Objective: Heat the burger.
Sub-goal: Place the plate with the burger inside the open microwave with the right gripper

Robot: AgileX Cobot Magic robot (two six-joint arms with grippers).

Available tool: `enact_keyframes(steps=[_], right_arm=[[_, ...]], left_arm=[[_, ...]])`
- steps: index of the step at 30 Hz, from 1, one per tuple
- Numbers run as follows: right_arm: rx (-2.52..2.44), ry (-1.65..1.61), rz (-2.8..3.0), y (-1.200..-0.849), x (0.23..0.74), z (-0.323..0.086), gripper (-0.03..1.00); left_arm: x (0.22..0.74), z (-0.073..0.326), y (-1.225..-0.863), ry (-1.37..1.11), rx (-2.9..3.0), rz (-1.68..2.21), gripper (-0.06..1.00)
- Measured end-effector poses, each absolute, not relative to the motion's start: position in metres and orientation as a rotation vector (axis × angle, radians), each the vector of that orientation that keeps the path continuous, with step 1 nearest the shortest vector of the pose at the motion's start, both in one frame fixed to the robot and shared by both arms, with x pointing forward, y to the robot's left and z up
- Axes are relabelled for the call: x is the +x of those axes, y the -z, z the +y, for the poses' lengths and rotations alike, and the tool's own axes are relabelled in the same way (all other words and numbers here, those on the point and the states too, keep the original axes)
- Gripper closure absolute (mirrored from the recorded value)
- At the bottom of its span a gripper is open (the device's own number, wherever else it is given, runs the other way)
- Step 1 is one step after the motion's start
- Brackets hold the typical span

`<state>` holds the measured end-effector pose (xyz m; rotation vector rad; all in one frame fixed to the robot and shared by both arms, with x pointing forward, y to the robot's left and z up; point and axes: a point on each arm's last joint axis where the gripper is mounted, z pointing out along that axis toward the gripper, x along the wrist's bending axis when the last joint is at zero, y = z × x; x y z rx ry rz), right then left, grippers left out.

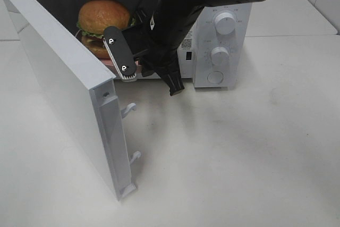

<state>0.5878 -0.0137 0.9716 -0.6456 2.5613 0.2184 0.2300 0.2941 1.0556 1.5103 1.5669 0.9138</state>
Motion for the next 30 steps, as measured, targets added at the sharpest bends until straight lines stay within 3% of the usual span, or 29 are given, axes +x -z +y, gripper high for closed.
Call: enact_keyframes(steps=[30], right_arm=[[-0.452,-0.242,2.539,-0.948,0.647,0.027,0.90]], left_arm=[[0.230,0.294,-1.056,-0.914,1.510,1.567,-0.05]])
